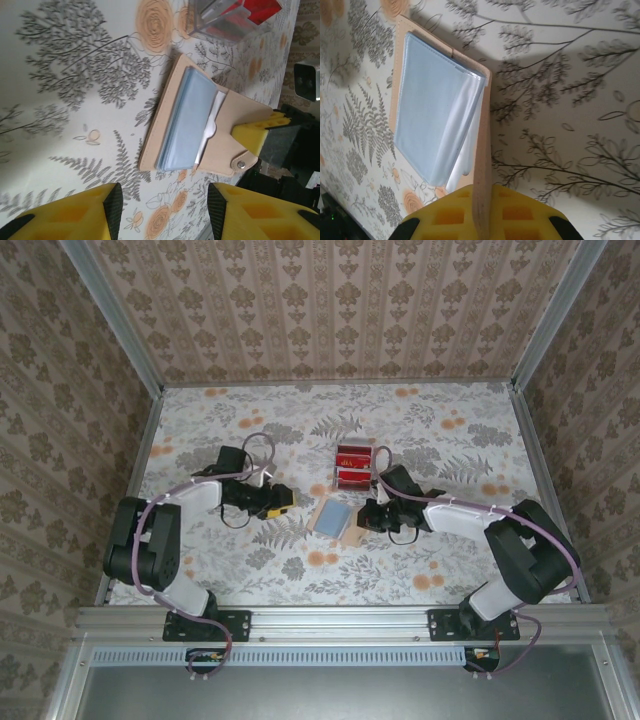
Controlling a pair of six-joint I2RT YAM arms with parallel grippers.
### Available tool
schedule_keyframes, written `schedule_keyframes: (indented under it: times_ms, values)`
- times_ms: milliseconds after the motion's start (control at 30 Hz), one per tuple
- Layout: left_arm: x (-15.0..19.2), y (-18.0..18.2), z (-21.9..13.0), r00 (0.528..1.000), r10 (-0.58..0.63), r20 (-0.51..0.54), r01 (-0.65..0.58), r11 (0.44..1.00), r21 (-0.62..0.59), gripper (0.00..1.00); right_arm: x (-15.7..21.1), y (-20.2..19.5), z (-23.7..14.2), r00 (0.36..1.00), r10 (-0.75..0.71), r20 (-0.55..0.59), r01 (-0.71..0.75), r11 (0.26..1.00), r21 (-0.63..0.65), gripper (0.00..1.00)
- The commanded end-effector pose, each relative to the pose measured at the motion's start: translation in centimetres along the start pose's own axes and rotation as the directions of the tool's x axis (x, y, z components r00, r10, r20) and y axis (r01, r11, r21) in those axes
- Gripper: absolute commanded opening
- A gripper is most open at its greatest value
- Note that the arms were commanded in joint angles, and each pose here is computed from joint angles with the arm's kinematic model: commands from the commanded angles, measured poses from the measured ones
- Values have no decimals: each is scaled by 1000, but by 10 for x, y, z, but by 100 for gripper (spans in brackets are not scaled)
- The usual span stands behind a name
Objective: Put the credit cards into the card holder
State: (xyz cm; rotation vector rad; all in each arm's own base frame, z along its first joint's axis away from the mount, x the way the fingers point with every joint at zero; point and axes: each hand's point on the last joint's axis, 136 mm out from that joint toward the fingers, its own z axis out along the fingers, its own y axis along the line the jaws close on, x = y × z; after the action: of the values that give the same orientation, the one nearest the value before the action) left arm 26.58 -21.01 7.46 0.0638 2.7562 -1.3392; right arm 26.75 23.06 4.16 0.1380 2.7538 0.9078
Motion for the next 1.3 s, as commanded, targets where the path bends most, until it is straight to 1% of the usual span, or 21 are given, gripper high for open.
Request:
schedule_keyframes:
  times_ms: [0,200,333,433,567,600,667,767,900,933,1033,1167,1267]
  values:
    - [-4,-1,10,1000,14,7,-14,1000,-10,51,-6,-12,5,999,26,26,-27,999,35,4]
    - [-6,-6,27,998,52,-29,-53,997,-53,51,-2,-28,12,1000,19,2,-20,996,89,4]
    - [-5,-5,39,997,57,-59,-62,995,-78,51,1,-48,13,1000,14,-6,-13,986,165,4]
    - [-7,-5,46,995,70,-65,-76,993,-95,51,3,-60,14,1000,24,-9,-22,982,185,4]
    - [-9,-13,55,994,78,-80,-84,994,-73,51,5,-67,19,999,27,-23,-22,980,200,5]
    - [-3,-19,62,990,97,-101,-104,993,-63,51,5,-69,21,999,29,-25,-23,979,203,5]
    - [-1,-20,70,987,99,-126,-108,992,-64,51,7,-73,24,999,34,-29,-27,977,213,5]
    - [2,-17,74,986,92,-137,-103,991,-81,51,9,-77,28,998,46,-37,-37,976,214,5]
    - [0,-8,71,985,98,-139,-119,980,-157,52,12,-79,30,998,54,-40,-45,977,206,5]
    - [-2,-2,69,986,109,-130,-135,968,-210,53,12,-77,30,998,54,-40,-45,979,201,5]
    - [-5,-1,66,982,145,-119,-174,943,-284,54,11,-73,30,998,54,-36,-47,982,182,5]
    - [-1,-10,76,973,181,-146,-219,924,-313,55,9,-70,28,998,51,-33,-44,983,175,5]
    - [6,-9,89,966,184,-183,-236,917,-321,55,7,-67,26,999,47,-24,-42,985,165,5]
